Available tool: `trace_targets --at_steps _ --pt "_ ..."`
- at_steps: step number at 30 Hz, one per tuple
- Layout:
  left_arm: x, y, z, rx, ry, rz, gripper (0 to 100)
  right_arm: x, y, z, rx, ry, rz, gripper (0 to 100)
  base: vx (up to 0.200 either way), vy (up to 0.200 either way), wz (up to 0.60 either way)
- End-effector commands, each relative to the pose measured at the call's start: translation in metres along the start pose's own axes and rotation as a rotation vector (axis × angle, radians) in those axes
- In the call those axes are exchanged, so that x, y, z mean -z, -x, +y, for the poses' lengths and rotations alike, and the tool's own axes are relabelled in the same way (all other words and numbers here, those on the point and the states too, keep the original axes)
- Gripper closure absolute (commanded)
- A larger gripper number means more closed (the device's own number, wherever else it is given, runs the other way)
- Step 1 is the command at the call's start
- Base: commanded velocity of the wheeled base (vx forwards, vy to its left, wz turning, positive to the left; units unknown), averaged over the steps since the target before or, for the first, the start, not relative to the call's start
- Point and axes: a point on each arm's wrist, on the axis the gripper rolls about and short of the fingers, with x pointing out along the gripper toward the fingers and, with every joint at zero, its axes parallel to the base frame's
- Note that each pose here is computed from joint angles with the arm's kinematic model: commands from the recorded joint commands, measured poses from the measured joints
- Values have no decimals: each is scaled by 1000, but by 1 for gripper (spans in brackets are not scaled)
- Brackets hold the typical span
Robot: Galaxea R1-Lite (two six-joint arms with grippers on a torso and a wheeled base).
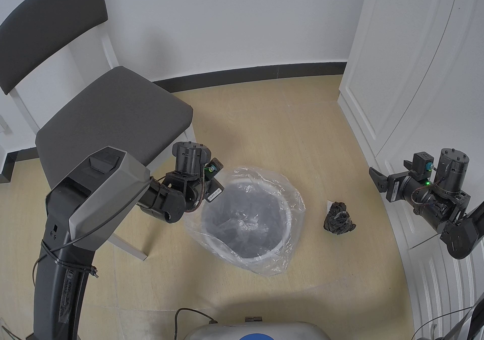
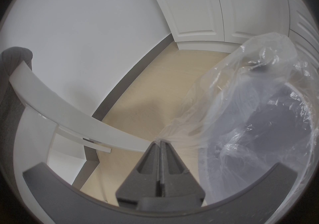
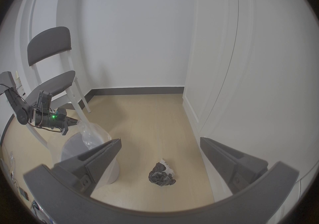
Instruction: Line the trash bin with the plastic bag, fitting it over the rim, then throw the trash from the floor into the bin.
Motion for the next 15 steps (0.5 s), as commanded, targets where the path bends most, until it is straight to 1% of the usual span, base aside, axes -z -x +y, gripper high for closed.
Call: trace_targets --at_steps 1,7,8,10,14,15 --pt "1 0 -1 1 -1 4 100 0 0 0 0 0 -1 0 0 0 0" --pt "-2 5 3 -4 0 3 100 0 0 1 -3 2 -2 0 0 0 0" --pt "-4 6 4 -8 2 -8 0 0 0 1 -3 2 -4 0 0 0 0" --pt "-7 10 7 -13 14 -14 0 0 0 1 -8 2 -4 0 0 0 0" --pt "-13 25 14 -10 54 -21 0 0 1 2 -57 0 -9 0 0 0 0" --pt "-15 34 16 -4 63 -22 0 0 2 2 -74 0 -9 0 0 0 0"
